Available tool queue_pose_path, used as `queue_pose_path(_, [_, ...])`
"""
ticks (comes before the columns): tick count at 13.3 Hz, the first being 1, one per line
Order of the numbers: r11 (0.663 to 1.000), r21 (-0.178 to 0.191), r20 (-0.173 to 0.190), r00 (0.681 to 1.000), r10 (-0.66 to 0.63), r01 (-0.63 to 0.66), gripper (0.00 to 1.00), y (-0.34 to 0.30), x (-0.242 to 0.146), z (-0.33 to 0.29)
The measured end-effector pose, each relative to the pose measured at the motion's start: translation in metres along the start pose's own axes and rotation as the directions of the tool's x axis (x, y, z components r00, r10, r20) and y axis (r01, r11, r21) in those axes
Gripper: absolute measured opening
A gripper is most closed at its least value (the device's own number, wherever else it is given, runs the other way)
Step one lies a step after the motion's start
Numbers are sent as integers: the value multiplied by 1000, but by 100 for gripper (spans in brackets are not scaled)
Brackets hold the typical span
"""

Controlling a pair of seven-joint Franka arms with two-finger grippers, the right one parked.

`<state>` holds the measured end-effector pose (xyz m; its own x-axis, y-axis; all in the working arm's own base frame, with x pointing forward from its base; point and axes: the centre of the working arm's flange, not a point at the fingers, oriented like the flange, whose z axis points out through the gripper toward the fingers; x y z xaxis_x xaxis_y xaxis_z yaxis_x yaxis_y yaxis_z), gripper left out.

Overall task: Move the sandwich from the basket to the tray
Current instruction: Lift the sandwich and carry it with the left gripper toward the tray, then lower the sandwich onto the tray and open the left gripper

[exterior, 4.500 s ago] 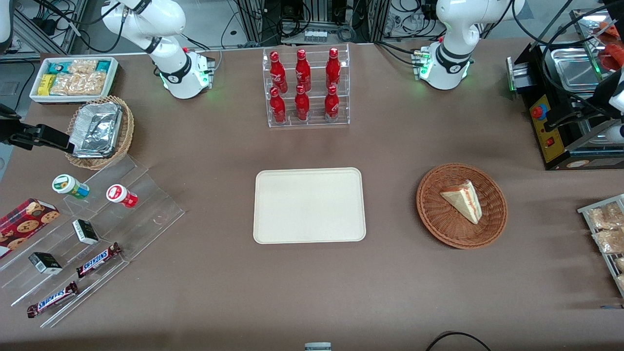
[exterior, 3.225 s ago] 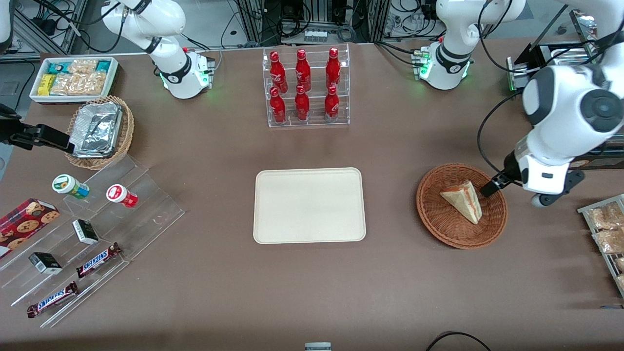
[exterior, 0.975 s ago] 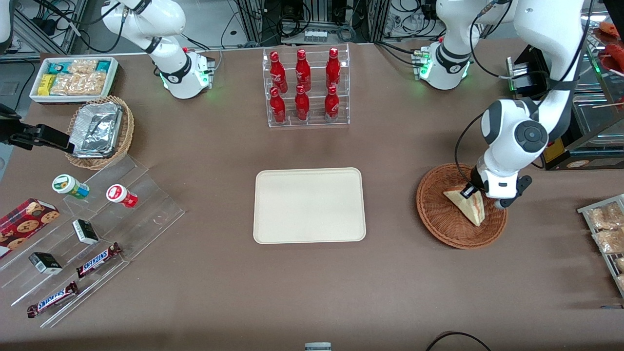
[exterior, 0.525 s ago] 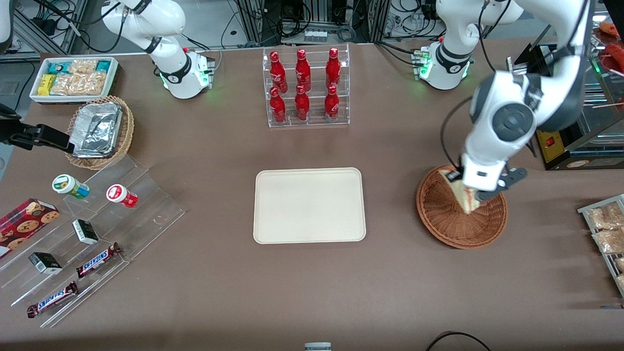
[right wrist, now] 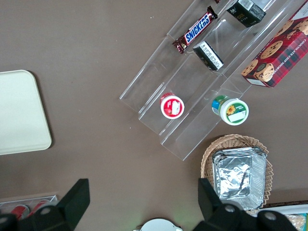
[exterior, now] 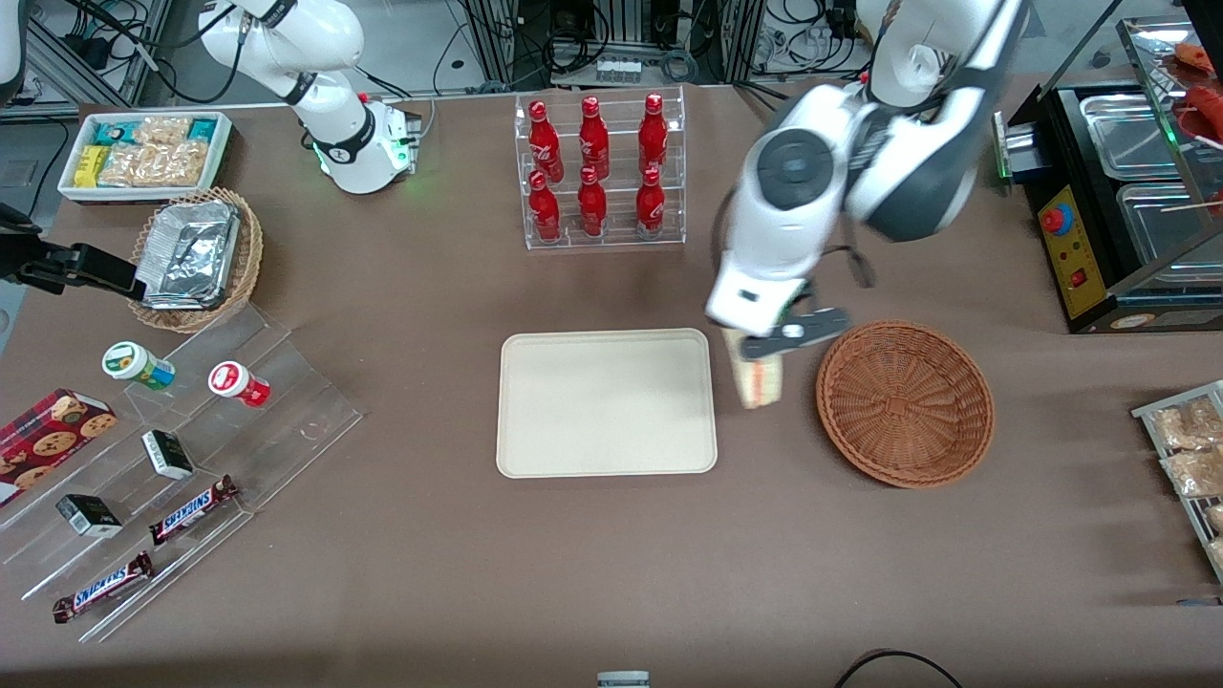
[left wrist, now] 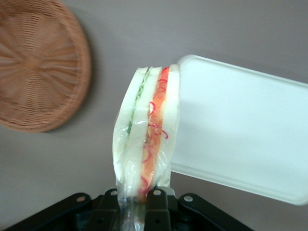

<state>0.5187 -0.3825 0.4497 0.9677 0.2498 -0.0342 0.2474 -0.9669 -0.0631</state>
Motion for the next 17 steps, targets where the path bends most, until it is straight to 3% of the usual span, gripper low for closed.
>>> queue_pose_path(2, [998,-25,19,999,49,-49,15,50,-17,13])
queue_pose_path(5, [995,-34,33,995,99,-98,15,96,-31,46])
queue_pose_path(7, [990,-69,16,992,125,-123,15,122,-39,76])
queue_pose_path(11, [986,-89,13,989,145,-143,15,164,-60,141])
queue_pose_path(15, [994,-42,-28,994,104,-105,15,184,-56,192])
queue_pose_path(17, [994,-36,-33,995,99,-100,15,185,-54,197])
